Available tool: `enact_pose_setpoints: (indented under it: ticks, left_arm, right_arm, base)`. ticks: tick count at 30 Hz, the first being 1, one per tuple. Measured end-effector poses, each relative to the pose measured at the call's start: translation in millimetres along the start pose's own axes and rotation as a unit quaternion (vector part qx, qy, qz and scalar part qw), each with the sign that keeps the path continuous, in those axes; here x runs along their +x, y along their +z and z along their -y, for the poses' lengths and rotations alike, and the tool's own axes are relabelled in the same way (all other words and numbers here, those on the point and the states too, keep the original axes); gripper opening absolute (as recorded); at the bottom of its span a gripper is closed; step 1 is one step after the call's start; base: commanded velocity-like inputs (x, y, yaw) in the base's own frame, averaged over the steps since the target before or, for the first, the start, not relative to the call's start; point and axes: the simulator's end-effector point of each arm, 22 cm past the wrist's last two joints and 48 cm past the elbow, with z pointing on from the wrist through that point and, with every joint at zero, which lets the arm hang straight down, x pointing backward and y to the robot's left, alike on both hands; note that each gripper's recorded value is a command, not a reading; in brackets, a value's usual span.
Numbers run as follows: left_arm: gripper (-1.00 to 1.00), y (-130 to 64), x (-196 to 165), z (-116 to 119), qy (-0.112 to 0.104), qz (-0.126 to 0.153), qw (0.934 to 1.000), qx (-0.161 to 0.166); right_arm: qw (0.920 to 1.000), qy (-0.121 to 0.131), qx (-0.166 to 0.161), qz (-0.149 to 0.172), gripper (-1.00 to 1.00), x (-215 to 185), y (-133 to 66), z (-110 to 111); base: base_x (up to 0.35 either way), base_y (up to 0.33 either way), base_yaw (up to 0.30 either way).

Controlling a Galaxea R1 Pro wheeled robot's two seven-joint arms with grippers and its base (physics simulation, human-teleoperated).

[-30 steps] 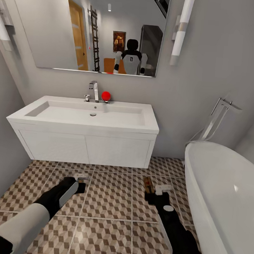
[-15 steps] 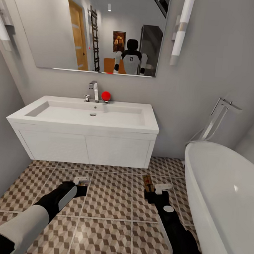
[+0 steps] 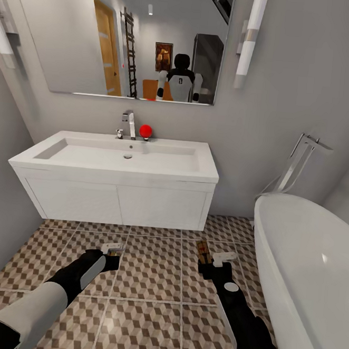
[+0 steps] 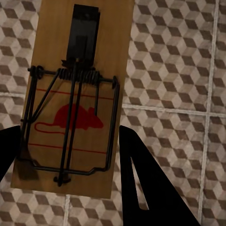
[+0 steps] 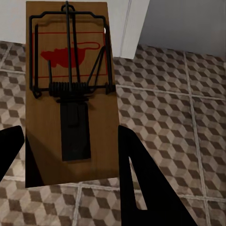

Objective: Take the four mousetraps from the cabinet in the bathroom and place them on the bathroom floor. Make sure all four end up on the same floor surface, and ensure that at least two of them are either under or directly next to the same bathroom sink.

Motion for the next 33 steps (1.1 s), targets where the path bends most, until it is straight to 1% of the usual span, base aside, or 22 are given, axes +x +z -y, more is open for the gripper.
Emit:
enact_pose_setpoints:
  ticks: [33]
  left_arm:
    - [-1.00,69.4,49,-4,0.001,-0.020,0.9998,-0.001]
  right_arm:
    - [0.9997,0.001,-0.006,-0.023,-1.00,76,41.9,-12]
  base:
    - [0.000,0.000,0.000]
